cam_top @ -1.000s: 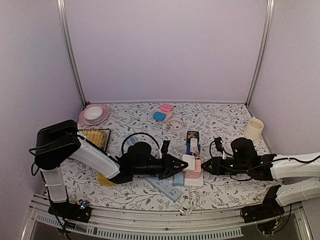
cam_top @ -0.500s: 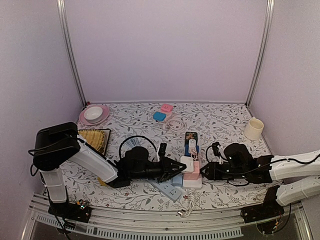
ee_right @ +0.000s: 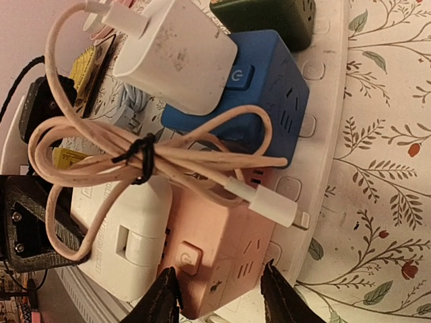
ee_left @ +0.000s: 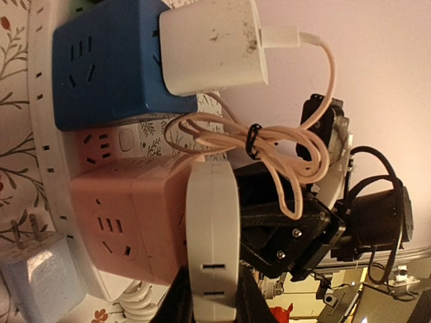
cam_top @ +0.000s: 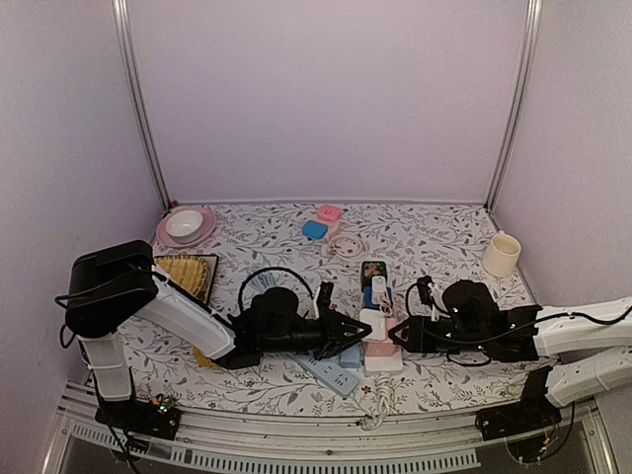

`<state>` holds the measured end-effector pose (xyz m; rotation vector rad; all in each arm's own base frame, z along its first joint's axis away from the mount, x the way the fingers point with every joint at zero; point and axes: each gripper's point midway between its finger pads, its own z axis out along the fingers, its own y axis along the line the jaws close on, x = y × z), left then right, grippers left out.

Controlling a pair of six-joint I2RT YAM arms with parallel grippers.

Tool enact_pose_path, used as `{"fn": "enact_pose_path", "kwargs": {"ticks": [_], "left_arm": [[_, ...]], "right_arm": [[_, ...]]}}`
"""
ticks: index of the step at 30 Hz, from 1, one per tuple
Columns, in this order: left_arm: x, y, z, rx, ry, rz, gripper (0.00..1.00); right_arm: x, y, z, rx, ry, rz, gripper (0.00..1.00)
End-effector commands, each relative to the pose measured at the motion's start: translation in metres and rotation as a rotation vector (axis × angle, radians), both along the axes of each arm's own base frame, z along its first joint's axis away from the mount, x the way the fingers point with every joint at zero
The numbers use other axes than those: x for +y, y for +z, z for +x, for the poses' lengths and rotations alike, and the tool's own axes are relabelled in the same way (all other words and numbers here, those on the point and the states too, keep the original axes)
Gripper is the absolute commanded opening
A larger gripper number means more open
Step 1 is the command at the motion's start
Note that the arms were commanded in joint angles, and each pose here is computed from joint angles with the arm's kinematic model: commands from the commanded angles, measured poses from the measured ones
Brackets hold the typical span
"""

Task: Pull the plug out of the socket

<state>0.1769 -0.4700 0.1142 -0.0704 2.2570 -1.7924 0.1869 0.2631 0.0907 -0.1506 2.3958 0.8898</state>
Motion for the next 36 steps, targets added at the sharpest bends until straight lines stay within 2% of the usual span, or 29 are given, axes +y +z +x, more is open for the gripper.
{"fn": "enact_pose_path", "kwargs": {"ticks": [1,7,24,36], "left_arm": [[-0.002,-0.014,-0.014,0.003,-0.046,0.054,0.12],[-0.005,-0.005,-0.015,-0.016,-0.055,0.011,0.12],[-0.015,0.068,-0.02,-0.18,-0.103,-0.264,0.12],[-0.014,0.095,-0.027,-0.259,-0.137,-0.354,0.12]], "right_arm": [[0.01,0.003,0.005,-0.004,-0.002,0.012,0.42],[0.007,-0.005,0.007,0.002,-0.023,-0.005,0.43],[0.004,-0.026,0.005,0.04,-0.026,-0.054,0.43],[0.003,-0.033,0.002,0.053,-0.019,-0.063,0.43]]}}
